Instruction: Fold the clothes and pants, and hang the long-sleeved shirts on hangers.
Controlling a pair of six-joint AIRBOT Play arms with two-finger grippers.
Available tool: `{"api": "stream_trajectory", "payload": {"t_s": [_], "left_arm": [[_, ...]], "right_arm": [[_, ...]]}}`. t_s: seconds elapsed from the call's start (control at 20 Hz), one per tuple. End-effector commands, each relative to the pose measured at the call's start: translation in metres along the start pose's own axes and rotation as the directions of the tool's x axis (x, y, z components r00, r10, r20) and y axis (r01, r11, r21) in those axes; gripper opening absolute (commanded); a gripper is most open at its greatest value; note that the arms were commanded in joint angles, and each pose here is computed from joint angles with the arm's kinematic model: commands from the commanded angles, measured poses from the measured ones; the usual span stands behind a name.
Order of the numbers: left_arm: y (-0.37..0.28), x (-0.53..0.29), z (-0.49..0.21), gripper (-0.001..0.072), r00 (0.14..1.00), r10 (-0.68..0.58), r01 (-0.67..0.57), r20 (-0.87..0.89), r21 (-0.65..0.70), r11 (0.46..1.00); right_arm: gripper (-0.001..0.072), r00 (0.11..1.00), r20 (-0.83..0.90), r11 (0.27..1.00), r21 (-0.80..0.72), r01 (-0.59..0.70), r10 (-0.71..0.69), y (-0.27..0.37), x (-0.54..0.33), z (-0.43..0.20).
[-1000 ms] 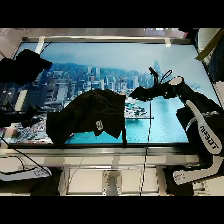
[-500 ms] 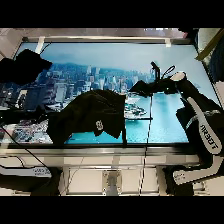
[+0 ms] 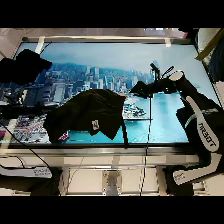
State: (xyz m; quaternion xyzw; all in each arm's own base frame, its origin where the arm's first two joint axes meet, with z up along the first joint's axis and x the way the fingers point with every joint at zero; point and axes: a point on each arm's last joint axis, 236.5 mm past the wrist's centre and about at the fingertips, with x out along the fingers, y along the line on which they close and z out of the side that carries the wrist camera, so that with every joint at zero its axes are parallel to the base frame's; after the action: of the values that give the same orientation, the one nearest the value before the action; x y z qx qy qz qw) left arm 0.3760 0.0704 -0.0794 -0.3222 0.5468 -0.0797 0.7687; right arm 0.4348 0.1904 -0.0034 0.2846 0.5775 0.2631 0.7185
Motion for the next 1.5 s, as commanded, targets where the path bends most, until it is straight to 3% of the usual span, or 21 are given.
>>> {"api": "stream_trajectory", "payload": {"t_s": [0.0,0.35,0.8,0.85,0.95,1.1,1.25,1.45], "left_arm": [[-0.008,-0.009,0.008,0.0013,1.000,-0.002,0.002,0.026,0.021,1.000],[-0.009,-0.009,0.007,0.0013,1.000,-0.004,0.003,0.024,0.023,1.000],[-0.009,-0.009,0.007,0.0013,1.000,-0.004,0.003,0.023,0.023,1.000],[-0.009,-0.009,0.007,0.0013,1.000,-0.004,0.004,0.023,0.023,1.000],[-0.009,-0.009,0.007,0.0013,1.000,-0.004,0.004,0.023,0.023,1.000],[-0.010,-0.009,0.005,0.0013,1.000,-0.010,0.010,0.013,0.023,1.000],[-0.016,-0.010,-0.003,0.0013,0.999,-0.032,0.032,-0.018,0.026,0.999],[-0.027,-0.025,0.002,0.0013,0.999,-0.028,0.027,0.019,0.047,0.999]], "right_arm": [[0.0407,0.997,-0.066,0.996,0.073,0.040,-0.036,-0.029,0.024,-0.010],[0.0407,0.997,-0.042,0.983,0.175,-0.053,0.061,-0.051,0.084,-0.002],[0.0403,0.996,-0.039,0.983,0.174,-0.066,0.074,-0.034,0.108,0.017],[0.0385,0.995,-0.060,0.982,0.178,-0.067,0.079,-0.032,0.113,0.011],[0.0277,0.991,-0.101,0.984,0.165,-0.067,0.085,-0.026,0.121,-0.002],[0.0017,0.991,-0.095,0.988,0.136,-0.078,0.092,-0.017,0.121,0.002],[0.0017,0.988,-0.081,0.989,0.074,-0.128,0.134,0.008,0.094,0.023],[0.0017,0.989,-0.046,0.979,-0.144,-0.143,0.137,0.056,0.005,0.059]]}}
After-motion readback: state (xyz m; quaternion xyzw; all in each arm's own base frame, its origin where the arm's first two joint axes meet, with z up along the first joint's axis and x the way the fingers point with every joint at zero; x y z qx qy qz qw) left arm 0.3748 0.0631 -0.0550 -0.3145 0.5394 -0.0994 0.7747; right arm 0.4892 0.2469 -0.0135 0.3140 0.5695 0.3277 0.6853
